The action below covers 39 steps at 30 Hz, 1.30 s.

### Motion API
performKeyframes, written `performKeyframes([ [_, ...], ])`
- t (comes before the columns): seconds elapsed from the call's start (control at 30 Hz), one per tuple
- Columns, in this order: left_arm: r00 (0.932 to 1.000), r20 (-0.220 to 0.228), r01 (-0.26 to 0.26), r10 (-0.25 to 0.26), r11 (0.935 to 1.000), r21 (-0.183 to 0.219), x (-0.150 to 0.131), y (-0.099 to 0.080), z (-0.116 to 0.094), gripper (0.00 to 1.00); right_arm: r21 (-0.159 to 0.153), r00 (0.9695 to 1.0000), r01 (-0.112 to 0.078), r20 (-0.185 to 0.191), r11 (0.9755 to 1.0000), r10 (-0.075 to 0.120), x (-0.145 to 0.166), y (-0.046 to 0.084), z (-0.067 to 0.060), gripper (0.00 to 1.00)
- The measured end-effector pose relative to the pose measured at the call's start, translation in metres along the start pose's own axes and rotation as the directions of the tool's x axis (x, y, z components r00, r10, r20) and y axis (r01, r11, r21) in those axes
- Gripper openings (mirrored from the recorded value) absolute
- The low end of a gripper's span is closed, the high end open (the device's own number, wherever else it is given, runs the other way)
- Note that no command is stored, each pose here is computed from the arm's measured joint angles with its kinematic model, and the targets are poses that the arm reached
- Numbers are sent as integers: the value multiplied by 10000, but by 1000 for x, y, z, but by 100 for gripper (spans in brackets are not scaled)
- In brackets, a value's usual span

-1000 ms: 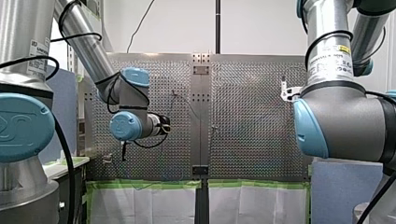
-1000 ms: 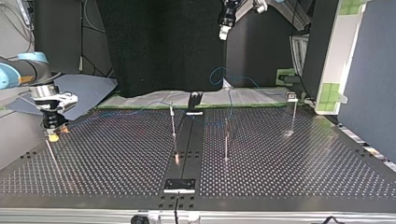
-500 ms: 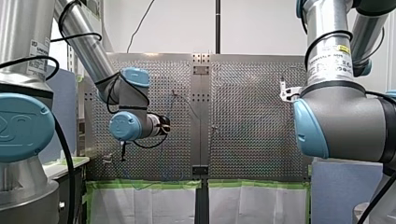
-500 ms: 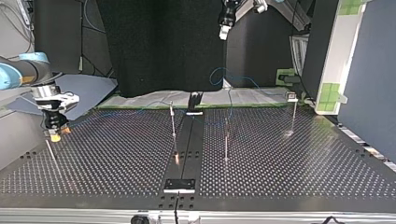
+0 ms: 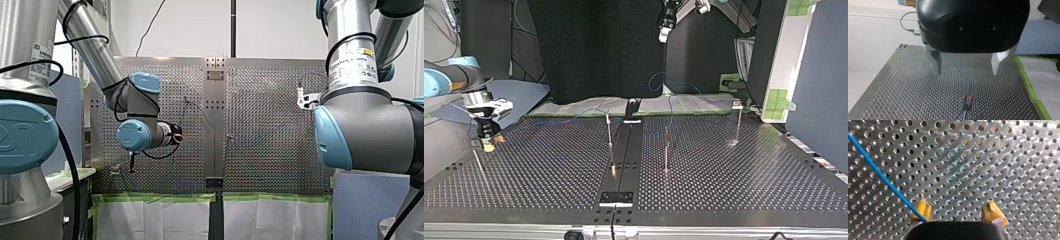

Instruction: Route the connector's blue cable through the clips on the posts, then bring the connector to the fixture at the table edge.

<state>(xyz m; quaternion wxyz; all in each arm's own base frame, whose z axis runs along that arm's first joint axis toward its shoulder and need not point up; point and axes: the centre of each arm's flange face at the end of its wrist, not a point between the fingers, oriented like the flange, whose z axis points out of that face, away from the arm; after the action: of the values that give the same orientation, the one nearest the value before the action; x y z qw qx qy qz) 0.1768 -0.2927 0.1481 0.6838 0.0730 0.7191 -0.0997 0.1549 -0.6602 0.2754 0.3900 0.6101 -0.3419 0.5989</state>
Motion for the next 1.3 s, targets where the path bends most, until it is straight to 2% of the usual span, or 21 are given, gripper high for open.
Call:
performKeyframes([
  [0.23, 10000, -41, -27, 27, 10000, -55, 2, 2, -2, 100, 131, 9992, 131, 380, 9998, -136, -4, -10, -2, 98],
  [0.43, 9999, -90, -65, 63, 9997, -215, 3, 5, -4, 100, 135, 9961, 350, 806, 9993, -359, -7, -17, -5, 98],
  [0.57, 9999, -106, -76, 73, 9997, -233, 4, 5, -5, 100, -36, 9920, 551, 1138, 9985, -543, -10, -19, -8, 98],
  [0.73, 9999, -120, -85, 82, 9997, -224, 4, 5, -5, 100, -278, 9849, 827, 1547, 9962, -775, -9, -22, -13, 98],
  [0.87, 9999, -127, -90, 87, 9997, -222, 4, 5, -6, 100, -529, 9794, 908, 1855, 9945, -796, -5, -26, -21, 98],
  [0.93, 9999, -129, -90, 87, 9997, -223, 4, 5, -6, 100, -605, 9788, 922, 1887, 9939, -793, -1, -29, -25, 98],
  [1.03, 9999, -129, -92, 89, 9997, -224, 4, 5, -6, 100, -643, 9800, 930, 1821, 9936, -800, 6, -34, -29, 98],
  [1.17, 9999, -129, -92, 89, 9997, -224, 4, 5, -6, 100, -574, 9820, 890, 1719, 9944, -780, 11, -42, -29, 98],
  [1.3, 9999, -135, -104, 101, 9997, -226, 4, 5, -6, 100, -467, 9821, 889, 1705, 9949, -797, 12, -49, -28, 98],
])
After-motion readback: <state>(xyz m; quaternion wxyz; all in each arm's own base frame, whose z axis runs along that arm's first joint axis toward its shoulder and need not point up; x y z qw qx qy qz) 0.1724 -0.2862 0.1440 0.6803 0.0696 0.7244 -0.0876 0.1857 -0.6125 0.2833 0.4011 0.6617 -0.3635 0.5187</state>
